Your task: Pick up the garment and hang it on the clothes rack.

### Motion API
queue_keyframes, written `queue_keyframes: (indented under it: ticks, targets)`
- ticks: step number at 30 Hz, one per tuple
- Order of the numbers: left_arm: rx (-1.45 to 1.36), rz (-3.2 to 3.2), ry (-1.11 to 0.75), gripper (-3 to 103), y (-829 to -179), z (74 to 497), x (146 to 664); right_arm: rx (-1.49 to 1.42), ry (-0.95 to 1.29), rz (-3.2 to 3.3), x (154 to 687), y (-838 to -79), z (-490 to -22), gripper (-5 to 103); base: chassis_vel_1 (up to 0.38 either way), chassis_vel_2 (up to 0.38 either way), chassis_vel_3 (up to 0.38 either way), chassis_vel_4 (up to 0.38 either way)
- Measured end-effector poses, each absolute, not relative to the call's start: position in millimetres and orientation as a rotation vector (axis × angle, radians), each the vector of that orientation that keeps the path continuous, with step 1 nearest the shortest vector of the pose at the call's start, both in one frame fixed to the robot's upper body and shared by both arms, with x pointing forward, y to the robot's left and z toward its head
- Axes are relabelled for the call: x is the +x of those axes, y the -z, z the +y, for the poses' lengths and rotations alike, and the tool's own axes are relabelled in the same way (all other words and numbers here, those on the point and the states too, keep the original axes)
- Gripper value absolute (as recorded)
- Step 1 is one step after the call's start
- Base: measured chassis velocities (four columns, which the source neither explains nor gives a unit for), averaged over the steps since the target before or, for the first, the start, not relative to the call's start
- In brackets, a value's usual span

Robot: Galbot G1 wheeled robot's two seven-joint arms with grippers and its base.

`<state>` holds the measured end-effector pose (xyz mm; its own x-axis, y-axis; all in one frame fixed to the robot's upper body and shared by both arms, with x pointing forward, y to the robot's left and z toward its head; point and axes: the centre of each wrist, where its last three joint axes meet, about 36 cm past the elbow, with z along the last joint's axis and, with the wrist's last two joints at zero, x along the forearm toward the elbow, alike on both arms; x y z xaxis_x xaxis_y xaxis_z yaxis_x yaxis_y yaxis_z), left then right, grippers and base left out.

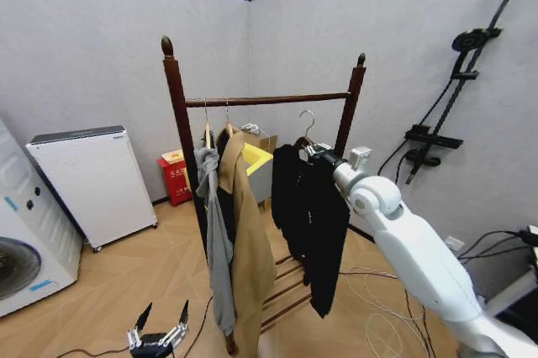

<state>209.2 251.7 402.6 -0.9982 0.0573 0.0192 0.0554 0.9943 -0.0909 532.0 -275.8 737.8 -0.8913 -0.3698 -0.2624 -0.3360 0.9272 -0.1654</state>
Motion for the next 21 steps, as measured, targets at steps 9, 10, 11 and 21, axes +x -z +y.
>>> queue_keyframes:
  ticks: [9,10,11,21]
  targets:
    - [-0.088,-3.115,-0.141,100,-402.6,251.7,209.1,-0.626,0.191,2.807,550.9,-784.3,-237.2,10,0.000,0.000,0.000,0.000]
    - [-0.088,-3.115,-0.141,100,-402.6,251.7,209.1,-0.622,0.197,2.818,556.2,-786.4,-232.8,10,0.000,0.000,0.000,0.000]
    - [-0.088,-3.115,-0.141,100,-402.6,251.7,209.1,-0.622,0.197,2.818,556.2,-786.4,-232.8,10,0.000,0.000,0.000,0.000]
    - [-0.088,-3.115,-0.141,100,-402.6,251.7,209.1,-0.613,0.256,2.862,598.6,-811.1,-188.4,10,0.000,0.000,0.000,0.000]
